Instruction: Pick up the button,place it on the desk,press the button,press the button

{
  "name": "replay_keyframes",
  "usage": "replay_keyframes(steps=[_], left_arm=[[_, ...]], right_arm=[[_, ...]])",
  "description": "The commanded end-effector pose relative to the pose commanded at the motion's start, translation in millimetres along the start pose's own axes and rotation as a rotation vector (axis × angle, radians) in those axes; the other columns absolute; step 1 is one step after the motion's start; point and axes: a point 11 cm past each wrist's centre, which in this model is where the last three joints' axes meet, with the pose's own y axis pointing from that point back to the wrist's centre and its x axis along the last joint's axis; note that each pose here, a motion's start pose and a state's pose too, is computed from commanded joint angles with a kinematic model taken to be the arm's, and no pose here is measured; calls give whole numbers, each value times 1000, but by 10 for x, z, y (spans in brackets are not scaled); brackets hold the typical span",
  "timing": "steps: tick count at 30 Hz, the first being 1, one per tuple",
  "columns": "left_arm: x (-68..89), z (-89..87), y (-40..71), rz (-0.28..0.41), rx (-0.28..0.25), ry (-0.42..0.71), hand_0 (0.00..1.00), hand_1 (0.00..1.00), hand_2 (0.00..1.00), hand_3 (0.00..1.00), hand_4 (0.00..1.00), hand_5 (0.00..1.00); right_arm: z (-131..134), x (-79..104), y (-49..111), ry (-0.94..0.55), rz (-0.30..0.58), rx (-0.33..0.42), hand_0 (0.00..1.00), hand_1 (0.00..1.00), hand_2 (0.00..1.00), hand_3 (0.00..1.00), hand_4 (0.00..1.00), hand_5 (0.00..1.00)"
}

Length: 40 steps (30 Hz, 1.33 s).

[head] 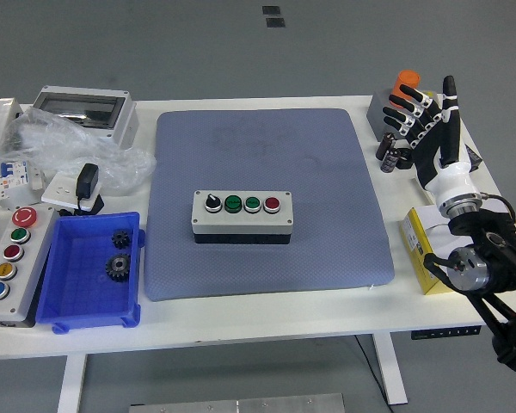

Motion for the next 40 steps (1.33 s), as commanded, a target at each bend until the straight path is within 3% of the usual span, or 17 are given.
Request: replay_keyframes(steps=[7, 10, 11, 26, 40], left_arm=[[24, 82, 2, 0, -17, 1, 601, 626, 597, 614, 656, 386], [20, 91, 3, -2, -17, -1, 601, 626, 597, 614, 656, 386], [16, 94, 3, -3, -18, -1, 602, 626, 596, 614, 657, 383], [22, 121, 4, -5, -21, 4, 602, 626, 597, 616, 660, 378], [55, 97, 4, 0, -15, 12, 604, 627, 597, 616, 662, 375]], right_arm=[[-220, 187, -14, 199, 51, 127, 830, 747, 761, 746, 984, 998], [-216, 305, -9, 165, 78, 145, 830, 747, 761, 746, 984, 998], [-191, 356, -2, 138, 87, 148, 832, 747, 763, 745, 962, 943], [79, 550, 67, -256, 135, 106, 777, 692, 715, 726, 953, 899], [75, 467, 46, -206, 112, 87, 736, 653, 697, 716, 943, 870]])
